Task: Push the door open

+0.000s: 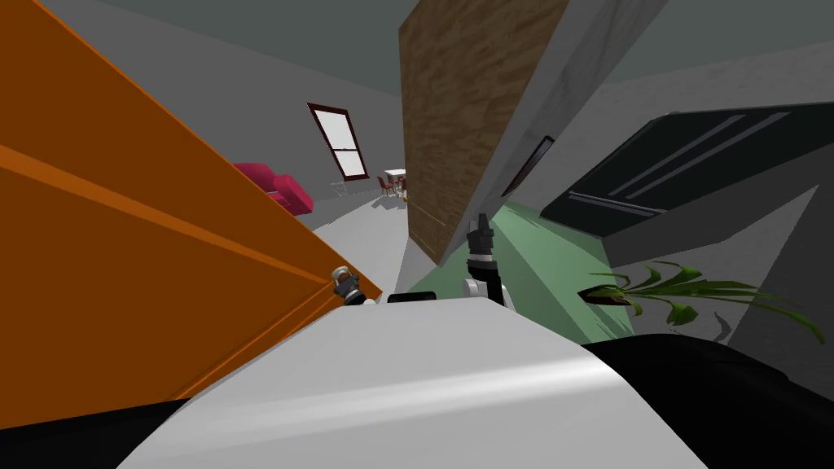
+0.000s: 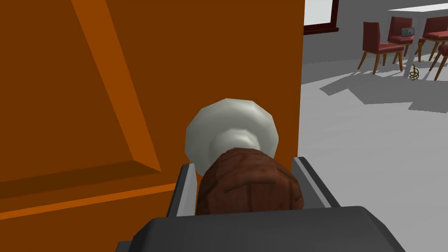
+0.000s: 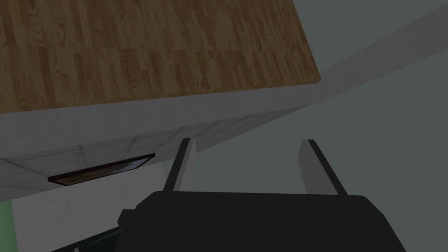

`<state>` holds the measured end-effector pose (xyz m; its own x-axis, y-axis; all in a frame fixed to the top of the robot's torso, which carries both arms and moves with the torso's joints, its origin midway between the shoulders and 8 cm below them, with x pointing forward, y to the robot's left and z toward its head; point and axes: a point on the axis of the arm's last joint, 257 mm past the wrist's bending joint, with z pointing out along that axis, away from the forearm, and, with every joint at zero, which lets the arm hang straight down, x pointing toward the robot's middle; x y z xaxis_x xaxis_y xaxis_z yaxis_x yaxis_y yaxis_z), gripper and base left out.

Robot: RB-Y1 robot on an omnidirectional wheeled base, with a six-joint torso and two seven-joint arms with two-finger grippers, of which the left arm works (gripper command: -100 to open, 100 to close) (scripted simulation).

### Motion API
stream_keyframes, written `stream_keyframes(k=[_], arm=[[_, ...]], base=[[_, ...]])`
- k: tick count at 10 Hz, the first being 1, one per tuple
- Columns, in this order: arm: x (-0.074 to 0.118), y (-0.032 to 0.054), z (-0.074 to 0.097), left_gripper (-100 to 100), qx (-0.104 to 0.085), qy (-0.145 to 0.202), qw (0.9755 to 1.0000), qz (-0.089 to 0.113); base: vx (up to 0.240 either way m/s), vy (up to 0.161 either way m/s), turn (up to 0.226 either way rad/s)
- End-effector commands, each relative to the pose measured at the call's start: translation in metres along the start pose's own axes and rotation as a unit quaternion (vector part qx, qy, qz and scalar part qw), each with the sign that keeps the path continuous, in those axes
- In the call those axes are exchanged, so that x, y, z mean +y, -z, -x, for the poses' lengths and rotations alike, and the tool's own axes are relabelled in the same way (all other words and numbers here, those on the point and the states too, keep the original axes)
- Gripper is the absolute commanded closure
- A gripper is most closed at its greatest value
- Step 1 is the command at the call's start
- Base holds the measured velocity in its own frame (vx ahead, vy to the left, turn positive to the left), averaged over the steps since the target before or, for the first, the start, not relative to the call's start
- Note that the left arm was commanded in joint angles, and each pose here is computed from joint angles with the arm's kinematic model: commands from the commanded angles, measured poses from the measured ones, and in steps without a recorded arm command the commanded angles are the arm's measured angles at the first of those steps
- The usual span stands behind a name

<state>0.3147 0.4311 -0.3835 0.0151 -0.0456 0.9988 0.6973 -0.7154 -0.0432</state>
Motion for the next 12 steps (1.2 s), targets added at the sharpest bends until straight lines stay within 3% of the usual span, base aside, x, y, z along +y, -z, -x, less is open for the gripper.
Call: stream_keyframes(k=[1, 2, 3, 6, 12], arm=[[-0.013, -0.0033, 0.001, 100, 0.008, -0.003, 0.9999, -0.012], [-0.013, -0.0033, 0.001, 100, 0.008, -0.003, 0.9999, -0.012], [-0.029, -0.0062, 0.002, 100, 0.007, -0.003, 0.9995, -0.032], [-0.052, -0.0090, 0.002, 100, 0.005, -0.001, 0.9981, -0.062], [-0.096, -0.0089, 0.005, 100, 0.001, 0.004, 0.9928, -0.120]], base=[[0.033, 0.013, 0.018], [0.007, 0.004, -0.001], [0.050, 0.016, -0.092], [0.103, 0.038, -0.053], [0.103, 0.046, -0.048]])
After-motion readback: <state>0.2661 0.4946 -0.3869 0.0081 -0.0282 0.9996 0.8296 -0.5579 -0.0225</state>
